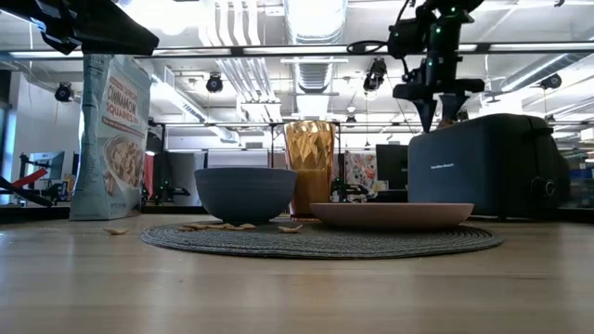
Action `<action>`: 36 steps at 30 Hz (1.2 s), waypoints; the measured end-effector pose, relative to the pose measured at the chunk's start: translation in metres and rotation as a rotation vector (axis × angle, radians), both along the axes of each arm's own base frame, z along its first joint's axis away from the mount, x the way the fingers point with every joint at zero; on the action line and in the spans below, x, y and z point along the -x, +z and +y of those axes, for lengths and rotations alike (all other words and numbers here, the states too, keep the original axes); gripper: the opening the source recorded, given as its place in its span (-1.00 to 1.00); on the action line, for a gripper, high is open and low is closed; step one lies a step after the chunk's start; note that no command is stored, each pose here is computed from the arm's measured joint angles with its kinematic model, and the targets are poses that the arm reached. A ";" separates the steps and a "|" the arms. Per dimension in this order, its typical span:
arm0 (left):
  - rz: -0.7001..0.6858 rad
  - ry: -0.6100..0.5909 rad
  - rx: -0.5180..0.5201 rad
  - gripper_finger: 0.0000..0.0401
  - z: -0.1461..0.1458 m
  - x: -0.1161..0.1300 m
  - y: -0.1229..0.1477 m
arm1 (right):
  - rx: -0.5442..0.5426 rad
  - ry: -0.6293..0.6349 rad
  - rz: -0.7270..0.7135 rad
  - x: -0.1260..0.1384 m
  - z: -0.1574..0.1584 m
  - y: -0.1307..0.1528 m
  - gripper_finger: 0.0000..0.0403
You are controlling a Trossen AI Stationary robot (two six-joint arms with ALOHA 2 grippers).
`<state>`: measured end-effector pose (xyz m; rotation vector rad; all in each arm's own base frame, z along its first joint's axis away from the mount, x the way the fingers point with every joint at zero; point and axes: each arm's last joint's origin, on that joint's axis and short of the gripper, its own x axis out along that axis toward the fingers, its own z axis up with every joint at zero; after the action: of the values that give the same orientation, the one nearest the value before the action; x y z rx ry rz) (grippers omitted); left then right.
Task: Arrange a breakfast setting
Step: Put the bagel into the pink plate on the gray table placemat
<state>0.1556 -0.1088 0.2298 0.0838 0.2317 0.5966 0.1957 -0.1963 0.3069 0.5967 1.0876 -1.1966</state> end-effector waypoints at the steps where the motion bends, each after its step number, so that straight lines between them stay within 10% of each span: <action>1: 0.000 0.000 0.000 0.00 0.000 0.000 0.000 | -0.004 0.013 0.010 -0.001 -0.001 -0.001 0.09; 19: -0.003 0.004 -0.003 0.00 0.000 0.000 0.001 | -0.029 -0.006 0.046 0.028 0.020 0.019 0.07; 36: 0.000 0.000 -0.012 0.00 -0.001 -0.001 0.005 | -0.045 0.020 0.035 0.014 0.007 0.006 -0.45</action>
<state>0.1564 -0.1095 0.2344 0.0950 0.2279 0.5980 0.1818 -0.1891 0.3131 0.6000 1.1500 -1.1717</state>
